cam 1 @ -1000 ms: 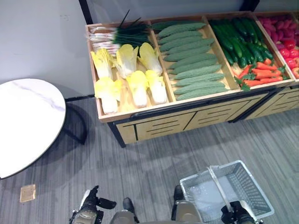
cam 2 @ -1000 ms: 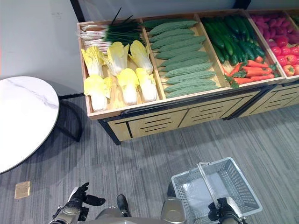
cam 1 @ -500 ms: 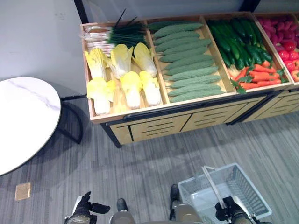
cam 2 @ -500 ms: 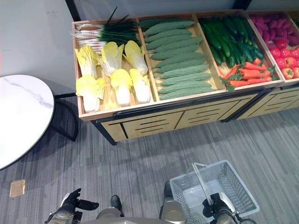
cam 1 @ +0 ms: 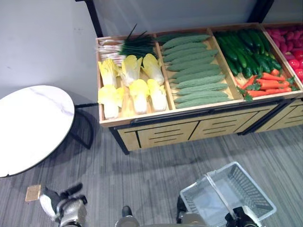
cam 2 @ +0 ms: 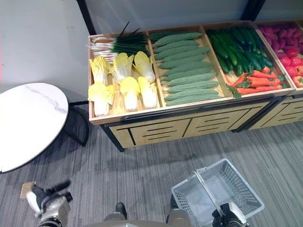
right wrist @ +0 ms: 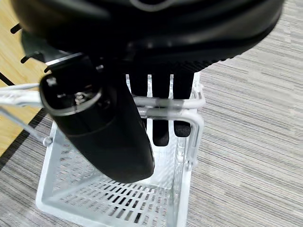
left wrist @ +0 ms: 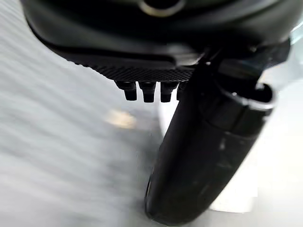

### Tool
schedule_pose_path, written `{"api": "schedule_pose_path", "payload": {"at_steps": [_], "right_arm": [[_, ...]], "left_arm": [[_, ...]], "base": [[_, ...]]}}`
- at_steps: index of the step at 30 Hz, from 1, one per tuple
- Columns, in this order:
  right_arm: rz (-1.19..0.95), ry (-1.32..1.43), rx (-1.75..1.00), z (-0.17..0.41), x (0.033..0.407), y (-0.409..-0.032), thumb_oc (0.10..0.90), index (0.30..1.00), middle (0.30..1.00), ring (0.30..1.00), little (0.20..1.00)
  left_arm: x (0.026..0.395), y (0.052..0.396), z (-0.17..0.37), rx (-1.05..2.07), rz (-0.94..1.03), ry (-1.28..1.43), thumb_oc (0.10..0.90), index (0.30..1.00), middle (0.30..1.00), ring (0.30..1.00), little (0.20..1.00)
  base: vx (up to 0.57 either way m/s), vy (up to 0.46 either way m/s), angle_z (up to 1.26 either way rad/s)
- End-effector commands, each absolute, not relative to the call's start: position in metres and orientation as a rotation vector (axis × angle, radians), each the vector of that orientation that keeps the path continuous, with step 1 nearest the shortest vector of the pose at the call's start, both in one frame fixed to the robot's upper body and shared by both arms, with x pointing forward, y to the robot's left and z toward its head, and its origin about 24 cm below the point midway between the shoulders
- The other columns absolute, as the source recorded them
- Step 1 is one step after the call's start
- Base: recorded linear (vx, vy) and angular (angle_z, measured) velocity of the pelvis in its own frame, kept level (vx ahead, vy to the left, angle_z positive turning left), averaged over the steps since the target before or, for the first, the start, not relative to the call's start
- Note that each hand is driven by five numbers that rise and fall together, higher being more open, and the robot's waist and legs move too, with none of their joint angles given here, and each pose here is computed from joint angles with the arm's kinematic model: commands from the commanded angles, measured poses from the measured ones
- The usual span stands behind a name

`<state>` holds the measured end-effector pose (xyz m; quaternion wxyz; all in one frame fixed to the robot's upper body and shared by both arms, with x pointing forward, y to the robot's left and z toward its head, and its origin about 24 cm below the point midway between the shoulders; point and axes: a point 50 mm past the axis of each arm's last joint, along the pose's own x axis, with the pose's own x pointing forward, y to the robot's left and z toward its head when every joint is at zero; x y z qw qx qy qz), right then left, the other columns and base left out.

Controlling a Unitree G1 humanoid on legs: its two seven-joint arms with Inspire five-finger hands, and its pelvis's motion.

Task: Get the vegetables into the basket

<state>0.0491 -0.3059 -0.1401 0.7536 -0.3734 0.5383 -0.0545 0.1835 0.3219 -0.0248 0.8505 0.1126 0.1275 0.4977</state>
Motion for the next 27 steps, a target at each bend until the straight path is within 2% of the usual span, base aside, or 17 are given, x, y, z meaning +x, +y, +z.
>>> {"api": "schedule_pose_path", "payload": {"at_steps": [1, 4, 5, 7, 9, 11, 12, 13, 18, 27], "right_arm": [[-0.138, 1.154, -0.834, -0.14, 0.049, -0.305, 0.4, 0.3, 0.3, 0.3, 0.3], [-0.122, 1.152, -0.845, -0.14, 0.05, -0.305, 0.4, 0.3, 0.3, 0.3, 0.3], [-0.087, 1.129, -0.857, -0.139, 0.055, -0.303, 0.4, 0.3, 0.3, 0.3, 0.3], [-0.073, 1.111, -0.86, -0.138, 0.06, -0.302, 0.4, 0.3, 0.3, 0.3, 0.3], [-0.058, 1.098, -0.862, -0.138, 0.064, -0.301, 0.4, 0.3, 0.3, 0.3, 0.3], [-0.013, 1.059, -0.888, -0.136, 0.076, -0.299, 0.4, 0.3, 0.3, 0.3, 0.3], [-0.014, 1.059, -0.887, -0.136, 0.076, -0.299, 0.4, 0.3, 0.3, 0.3, 0.3], [0.01, 1.045, -0.898, -0.136, 0.079, -0.297, 0.4, 0.3, 0.3, 0.3, 0.3], [0.037, 1.022, -0.91, -0.136, 0.085, -0.292, 0.4, 0.3, 0.3, 0.3, 0.3], [0.052, 0.932, -0.926, -0.133, 0.105, -0.283, 0.4, 0.3, 0.3, 0.3, 0.3]], "left_arm": [[0.215, 0.354, 0.034, 0.439, 1.16, -0.007, 0.9, 1.0, 1.0, 1.0, 1.0], [0.232, 0.35, 0.059, 0.459, 1.137, -0.115, 0.9, 1.0, 1.0, 1.0, 1.0], [0.254, 0.332, 0.088, 0.441, 1.056, -0.266, 0.9, 1.0, 1.0, 1.0, 1.0], [0.268, 0.313, 0.107, 0.422, 0.953, -0.366, 0.9, 1.0, 1.0, 1.0, 1.0], [0.278, 0.3, 0.119, 0.399, 0.89, -0.421, 0.9, 1.0, 1.0, 1.0, 1.0], [0.31, 0.261, 0.143, 0.353, 0.72, -0.508, 0.9, 1.0, 1.0, 1.0, 1.0], [0.31, 0.261, 0.143, 0.353, 0.72, -0.508, 0.9, 1.0, 1.0, 1.0, 1.0], [0.322, 0.246, 0.146, 0.343, 0.674, -0.509, 0.9, 1.0, 1.0, 1.0, 1.0], [0.338, 0.231, 0.148, 0.307, 0.679, -0.481, 0.9, 1.0, 1.0, 1.0, 1.0], [0.35, 0.227, 0.143, 0.329, 0.736, -0.434, 0.9, 1.0, 1.0, 1.0, 1.0]], "base": [[0.0, 0.007, 0.05], [0.01, 0.003, -0.03], [0.0, 0.005, -0.09], [-0.01, 0.008, -0.1], [-0.02, 0.004, -0.24], [-0.02, 0.01, -0.24], [-0.01, -0.005, -0.24], [0.0, -0.01, -0.33], [-0.02, -0.022, -0.25], [-0.03, -0.035, -0.18]]}}
